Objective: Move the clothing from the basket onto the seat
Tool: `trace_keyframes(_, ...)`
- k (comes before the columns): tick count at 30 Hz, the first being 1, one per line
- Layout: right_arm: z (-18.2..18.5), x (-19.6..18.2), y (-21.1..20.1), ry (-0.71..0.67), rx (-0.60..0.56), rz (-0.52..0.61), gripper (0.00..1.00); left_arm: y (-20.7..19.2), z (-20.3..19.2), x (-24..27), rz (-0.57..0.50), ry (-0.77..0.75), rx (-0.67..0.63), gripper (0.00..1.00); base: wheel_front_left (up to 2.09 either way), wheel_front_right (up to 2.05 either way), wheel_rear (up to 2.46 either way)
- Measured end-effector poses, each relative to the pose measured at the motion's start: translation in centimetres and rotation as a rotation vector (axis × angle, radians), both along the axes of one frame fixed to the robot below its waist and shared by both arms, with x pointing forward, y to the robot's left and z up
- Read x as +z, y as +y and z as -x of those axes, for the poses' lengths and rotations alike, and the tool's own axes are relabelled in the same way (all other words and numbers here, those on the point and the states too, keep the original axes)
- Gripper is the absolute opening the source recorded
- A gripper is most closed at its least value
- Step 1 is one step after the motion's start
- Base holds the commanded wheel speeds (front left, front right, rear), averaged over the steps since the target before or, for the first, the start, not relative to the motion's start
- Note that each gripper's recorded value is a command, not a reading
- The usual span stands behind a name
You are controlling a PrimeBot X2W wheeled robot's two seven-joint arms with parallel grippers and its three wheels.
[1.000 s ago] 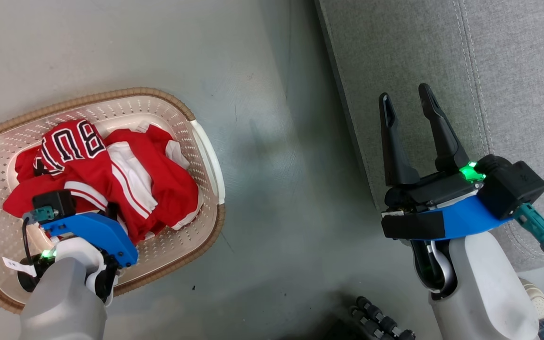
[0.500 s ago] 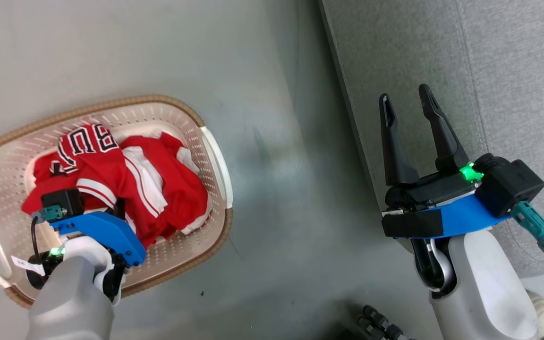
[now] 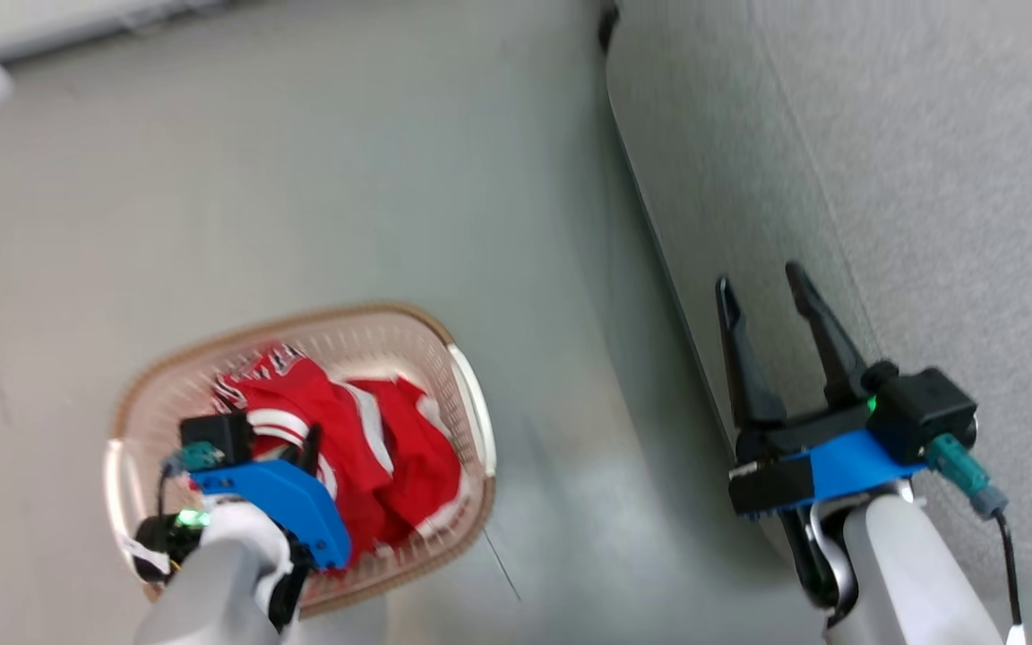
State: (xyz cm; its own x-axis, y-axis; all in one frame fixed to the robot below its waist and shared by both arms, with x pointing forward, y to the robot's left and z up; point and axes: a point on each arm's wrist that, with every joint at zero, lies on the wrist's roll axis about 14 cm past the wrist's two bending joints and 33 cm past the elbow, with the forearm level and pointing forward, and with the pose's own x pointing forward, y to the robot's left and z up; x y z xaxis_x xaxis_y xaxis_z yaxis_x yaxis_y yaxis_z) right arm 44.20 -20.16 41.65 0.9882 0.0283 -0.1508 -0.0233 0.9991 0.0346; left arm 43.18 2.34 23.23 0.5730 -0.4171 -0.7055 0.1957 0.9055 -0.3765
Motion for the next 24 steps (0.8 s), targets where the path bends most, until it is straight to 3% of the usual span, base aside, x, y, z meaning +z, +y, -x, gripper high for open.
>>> trace_keyframes(12,4.1,6.3,2.4,-0.109,0.051,-0.021,1.00,-2.3,-0.6,14.8,0.085,-0.379,-0.090,0.00,0.00,0.00,0.00)
trace_keyframes(24,6.3,9.2,5.3,-0.167,0.128,-0.049,1.00,-4.9,-0.3,27.8,0.166,-0.712,-0.191,0.00,0.00,0.00,0.00)
